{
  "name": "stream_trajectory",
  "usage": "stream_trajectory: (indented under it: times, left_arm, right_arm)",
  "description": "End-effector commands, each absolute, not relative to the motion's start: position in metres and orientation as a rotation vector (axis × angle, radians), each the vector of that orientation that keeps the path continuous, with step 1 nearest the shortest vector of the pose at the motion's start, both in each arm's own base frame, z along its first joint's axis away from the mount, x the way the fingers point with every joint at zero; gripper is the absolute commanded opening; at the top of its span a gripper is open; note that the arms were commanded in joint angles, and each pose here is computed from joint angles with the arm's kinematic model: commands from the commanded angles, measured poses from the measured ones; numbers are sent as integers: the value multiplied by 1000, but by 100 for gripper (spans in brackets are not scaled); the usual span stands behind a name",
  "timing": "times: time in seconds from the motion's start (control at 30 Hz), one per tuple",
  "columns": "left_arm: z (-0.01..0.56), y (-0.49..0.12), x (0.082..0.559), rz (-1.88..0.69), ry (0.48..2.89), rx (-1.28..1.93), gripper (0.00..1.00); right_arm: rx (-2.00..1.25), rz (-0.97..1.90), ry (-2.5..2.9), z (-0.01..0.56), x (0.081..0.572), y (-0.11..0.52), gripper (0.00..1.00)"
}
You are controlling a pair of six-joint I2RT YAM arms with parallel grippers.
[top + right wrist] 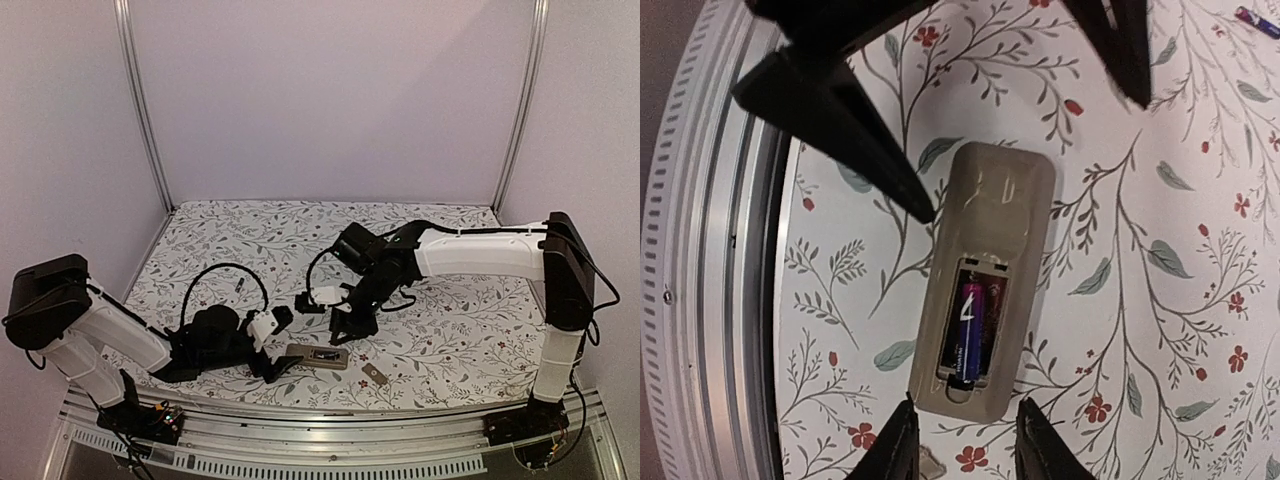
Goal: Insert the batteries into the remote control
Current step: Load the battery into the battery compartment, then hold the remote control without the battery cover at the center of the board.
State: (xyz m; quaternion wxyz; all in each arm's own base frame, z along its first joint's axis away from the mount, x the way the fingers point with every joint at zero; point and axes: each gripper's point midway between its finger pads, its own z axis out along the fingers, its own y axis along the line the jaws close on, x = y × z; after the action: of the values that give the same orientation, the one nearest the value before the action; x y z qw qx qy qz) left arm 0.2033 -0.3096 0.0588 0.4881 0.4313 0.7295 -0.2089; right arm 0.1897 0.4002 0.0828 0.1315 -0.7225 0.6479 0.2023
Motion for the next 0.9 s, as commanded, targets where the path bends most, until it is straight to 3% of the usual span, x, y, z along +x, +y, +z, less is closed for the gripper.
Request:
stream_trajectory:
  times: [0.0,0.37,0.53,0.67,0.87]
  left_arm:
    - [27,-302,186,-519,1835,1222,96]
    - [32,-297,188,-525,1828,1218,99]
    - [23,-300,191,-499,1856,1257,98]
    - [59,-314,189,-587,1737,1266,98]
    - [127,-348,195,-676,1547,1431,98]
  right_arm:
    - [-1713,813,1950,132,216,420,31]
    - [-1412,945,2074,114,209,410,29]
    - [-1382,961,2128,96,204,402,49]
    - [-1374,1008,1997,106,203,392,68]
    - [-1187,1045,1932,135,230,372,78]
